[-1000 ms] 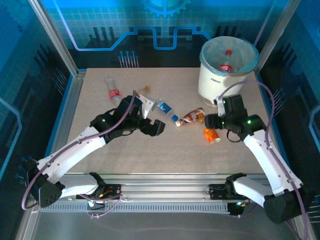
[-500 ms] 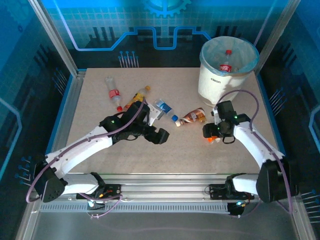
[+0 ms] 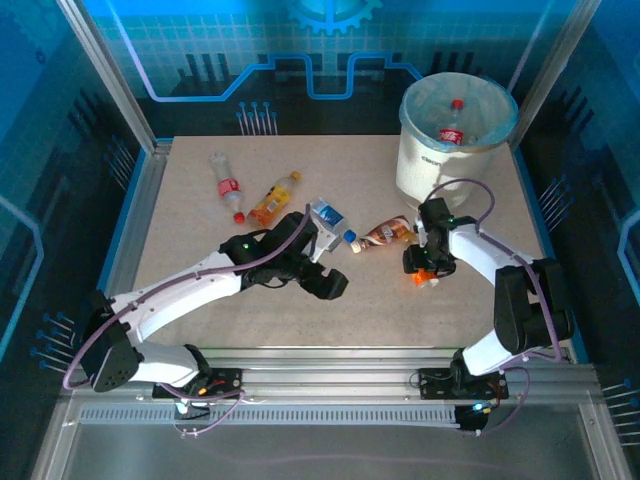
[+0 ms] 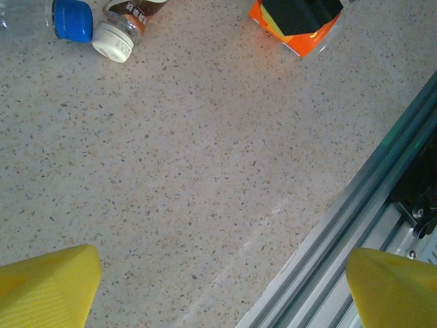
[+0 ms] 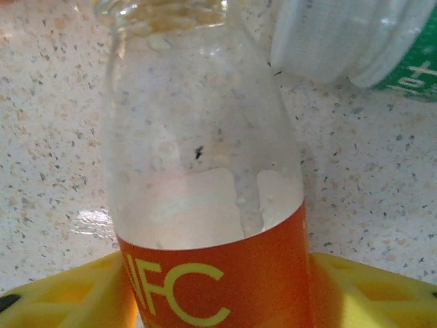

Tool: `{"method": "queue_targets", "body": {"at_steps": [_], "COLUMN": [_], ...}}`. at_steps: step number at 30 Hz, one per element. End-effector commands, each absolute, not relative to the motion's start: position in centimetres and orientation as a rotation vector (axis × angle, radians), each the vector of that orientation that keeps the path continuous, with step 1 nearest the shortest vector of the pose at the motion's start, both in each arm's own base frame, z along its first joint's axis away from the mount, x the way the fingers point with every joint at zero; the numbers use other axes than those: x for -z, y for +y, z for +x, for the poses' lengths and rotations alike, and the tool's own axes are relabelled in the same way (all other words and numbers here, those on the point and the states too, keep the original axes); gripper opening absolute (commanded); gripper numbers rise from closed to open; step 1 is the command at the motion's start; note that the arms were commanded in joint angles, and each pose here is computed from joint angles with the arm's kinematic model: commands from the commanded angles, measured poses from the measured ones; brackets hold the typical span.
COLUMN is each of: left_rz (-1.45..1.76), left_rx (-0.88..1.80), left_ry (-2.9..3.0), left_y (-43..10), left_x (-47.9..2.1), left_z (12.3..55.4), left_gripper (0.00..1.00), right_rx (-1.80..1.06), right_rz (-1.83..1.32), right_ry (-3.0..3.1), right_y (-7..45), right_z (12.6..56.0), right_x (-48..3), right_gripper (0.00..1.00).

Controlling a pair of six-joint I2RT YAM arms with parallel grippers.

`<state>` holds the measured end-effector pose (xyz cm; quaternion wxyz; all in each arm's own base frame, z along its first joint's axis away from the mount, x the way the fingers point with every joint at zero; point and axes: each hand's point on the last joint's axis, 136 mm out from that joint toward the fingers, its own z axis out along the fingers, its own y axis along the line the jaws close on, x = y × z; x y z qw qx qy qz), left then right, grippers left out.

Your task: Put the plastic bottles in the bin

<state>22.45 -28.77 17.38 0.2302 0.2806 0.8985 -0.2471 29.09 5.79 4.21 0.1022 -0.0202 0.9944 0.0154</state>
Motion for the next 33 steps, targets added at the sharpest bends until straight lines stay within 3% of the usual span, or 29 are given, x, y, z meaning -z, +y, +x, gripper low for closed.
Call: {"method": "queue_targets", "body": {"at_steps": [1,6,13,21,28,33], "left_rz": [0.744,0.749,0.736,0.641,0.570,0.570], "left_rx": [0.697,0.680,0.720,0.755,0.798,0.843], "left_ry": [2.442,2.391,2.264,2.041,1.909,1.867], "left_y": [-29.3,-29.5,-29.8,-29.7,-31.3,-32.6], "left_x": [-18.5,-20.0,-24.9,-32.0,-37.3,-39.4], "left_z": [22.9,23.5,24.0,25.4,27.5,28.1], "left_gripper": [0.94,0.94,0.94,0.95,0.96,0.96], "right_rx": [-0.009,-0.019,-0.149,-0.382,-0.224,-0.038], "right_rz": [-0.070,-0.116,-0.176,-0.197,-0.112,0.001], "right_ry": [2.918,2.892,2.792,2.371,1.914,1.703], "right_y": [6.3,7.1,8.8,10.7,8.6,6.2], "right_z": [29.6,29.2,26.3,25.1,30.0,36.4], "right_x": [-5.1,-7.8,-14.0,-29.7,-44.1,-49.5], "right_gripper": [0.56,0.50,0.50,0.48,0.47,0.49]}}
